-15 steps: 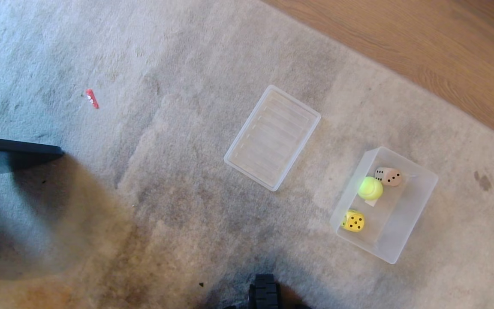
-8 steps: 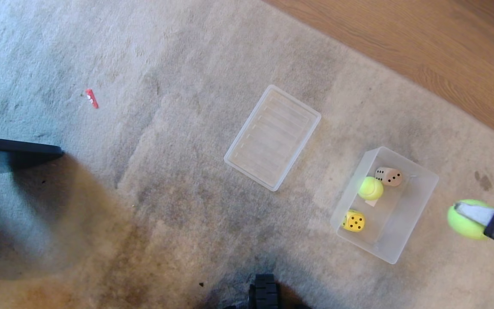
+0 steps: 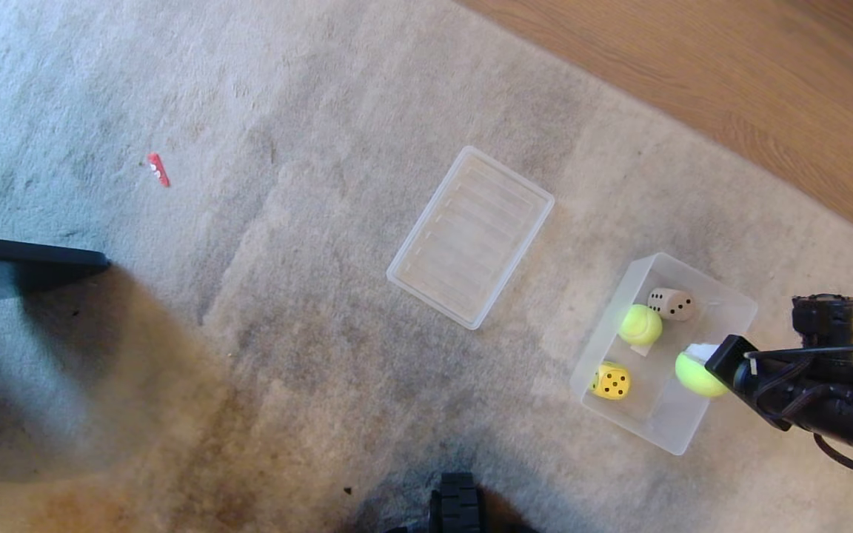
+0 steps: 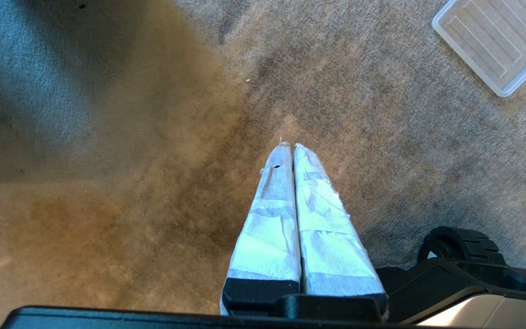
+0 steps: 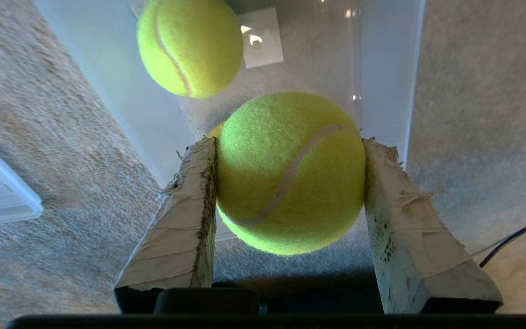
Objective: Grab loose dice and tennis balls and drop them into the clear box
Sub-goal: Put the ball in the box
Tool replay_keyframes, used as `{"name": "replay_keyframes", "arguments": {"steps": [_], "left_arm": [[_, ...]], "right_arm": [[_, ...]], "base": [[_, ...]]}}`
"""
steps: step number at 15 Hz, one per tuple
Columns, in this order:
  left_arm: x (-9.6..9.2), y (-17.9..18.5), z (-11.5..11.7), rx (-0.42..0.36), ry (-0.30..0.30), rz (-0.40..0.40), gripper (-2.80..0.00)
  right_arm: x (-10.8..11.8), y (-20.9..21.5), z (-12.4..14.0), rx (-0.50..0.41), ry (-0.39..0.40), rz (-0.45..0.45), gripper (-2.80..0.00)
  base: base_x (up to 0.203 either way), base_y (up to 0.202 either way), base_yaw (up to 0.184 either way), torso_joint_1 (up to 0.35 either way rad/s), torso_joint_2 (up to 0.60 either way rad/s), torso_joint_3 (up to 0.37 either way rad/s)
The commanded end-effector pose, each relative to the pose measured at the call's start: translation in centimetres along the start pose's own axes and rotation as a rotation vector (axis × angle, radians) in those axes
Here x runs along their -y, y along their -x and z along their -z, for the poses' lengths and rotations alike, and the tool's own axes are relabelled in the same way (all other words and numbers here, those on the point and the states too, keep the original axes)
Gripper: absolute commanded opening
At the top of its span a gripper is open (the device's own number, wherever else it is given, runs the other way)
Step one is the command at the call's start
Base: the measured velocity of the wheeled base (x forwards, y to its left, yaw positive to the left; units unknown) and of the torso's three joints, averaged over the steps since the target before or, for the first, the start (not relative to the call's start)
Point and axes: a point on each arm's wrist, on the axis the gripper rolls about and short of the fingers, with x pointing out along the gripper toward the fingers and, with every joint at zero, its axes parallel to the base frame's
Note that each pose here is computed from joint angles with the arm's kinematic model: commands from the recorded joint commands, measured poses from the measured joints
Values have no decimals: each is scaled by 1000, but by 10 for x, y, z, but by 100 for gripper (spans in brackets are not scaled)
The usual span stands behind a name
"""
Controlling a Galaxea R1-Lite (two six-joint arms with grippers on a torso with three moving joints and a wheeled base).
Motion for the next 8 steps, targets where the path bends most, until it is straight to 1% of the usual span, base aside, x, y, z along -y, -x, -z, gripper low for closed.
{"name": "replay_keyframes", "arguments": {"steps": [1,4,8], "left_arm": [[0,0,0,0,1,-2,-280],[0,0,0,0,3,-1,-280],[0,0,0,0,1,-2,-280]], "right_arm": [[8,-26,16,-57,3,34,0],[7,-25,16,-50,2,25,0],[-5,5,-1,29,4,-40,0]], "base": [[0,0,0,0,0,0],[0,0,0,0,0,0],[0,0,0,0,0,0]]}}
